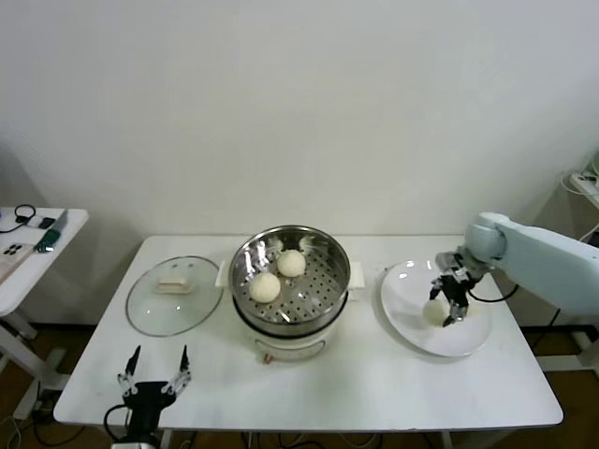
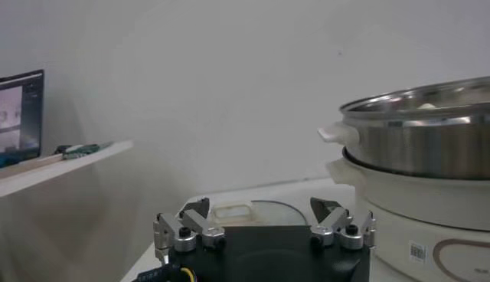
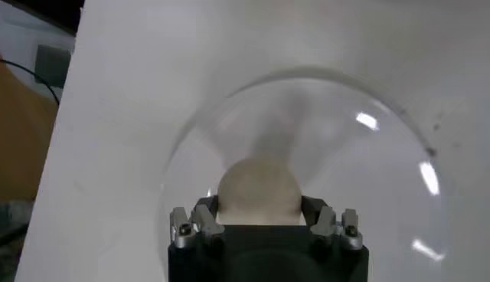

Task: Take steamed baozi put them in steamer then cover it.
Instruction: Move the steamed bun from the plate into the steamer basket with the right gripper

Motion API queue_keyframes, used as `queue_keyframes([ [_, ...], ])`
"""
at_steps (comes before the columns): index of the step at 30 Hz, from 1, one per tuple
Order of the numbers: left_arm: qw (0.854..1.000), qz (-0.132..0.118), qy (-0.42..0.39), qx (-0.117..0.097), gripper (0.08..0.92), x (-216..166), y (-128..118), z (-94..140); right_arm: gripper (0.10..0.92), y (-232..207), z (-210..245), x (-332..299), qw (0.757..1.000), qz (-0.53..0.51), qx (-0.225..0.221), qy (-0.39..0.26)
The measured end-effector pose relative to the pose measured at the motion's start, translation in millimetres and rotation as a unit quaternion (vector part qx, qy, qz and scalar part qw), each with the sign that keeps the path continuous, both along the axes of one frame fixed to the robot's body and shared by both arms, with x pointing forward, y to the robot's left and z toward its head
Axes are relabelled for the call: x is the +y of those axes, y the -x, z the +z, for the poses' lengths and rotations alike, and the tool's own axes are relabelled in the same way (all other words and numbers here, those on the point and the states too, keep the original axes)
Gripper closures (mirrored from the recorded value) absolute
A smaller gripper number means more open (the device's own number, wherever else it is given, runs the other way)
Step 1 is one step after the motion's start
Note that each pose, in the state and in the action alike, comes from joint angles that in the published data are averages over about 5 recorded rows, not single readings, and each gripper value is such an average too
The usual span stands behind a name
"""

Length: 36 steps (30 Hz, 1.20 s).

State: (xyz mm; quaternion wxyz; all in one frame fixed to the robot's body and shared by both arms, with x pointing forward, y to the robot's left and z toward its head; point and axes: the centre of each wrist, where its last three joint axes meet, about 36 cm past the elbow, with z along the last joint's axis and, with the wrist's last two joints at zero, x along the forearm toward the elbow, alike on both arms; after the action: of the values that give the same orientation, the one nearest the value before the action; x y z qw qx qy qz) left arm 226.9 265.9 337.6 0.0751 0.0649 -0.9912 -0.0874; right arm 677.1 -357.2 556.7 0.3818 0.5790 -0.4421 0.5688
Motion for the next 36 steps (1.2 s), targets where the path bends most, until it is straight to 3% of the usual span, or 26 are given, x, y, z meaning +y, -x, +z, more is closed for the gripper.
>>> queue_keyframes([
  [9, 1.000, -0.003, 0.001, -0.001, 0.177, -1.7, -0.4, 0.5, 0.318, -14.6, 113.8, 73.7, 0.985, 0.157, -0.060, 0.024],
  [16, 1.000, -0.006, 0.002, 0.001, 0.177, -3.1, 1.5, 0.3, 0.318, -4.8, 154.9, 160.1, 0.954, 0.288, -0.077, 0.044],
  [24, 1.000, -0.013, -0.002, 0.002, 0.177, -2.7, 2.5, 1.8, 0.318, 13.5, 159.4, 265.2, 0.906, 0.411, -0.083, 0.060],
  [36, 1.000, -0.014, -0.007, 0.007, 0.177, 2.2, 4.4, 0.5, 0.318, 42.5, 104.1, 368.9, 0.842, 0.531, -0.053, 0.079],
])
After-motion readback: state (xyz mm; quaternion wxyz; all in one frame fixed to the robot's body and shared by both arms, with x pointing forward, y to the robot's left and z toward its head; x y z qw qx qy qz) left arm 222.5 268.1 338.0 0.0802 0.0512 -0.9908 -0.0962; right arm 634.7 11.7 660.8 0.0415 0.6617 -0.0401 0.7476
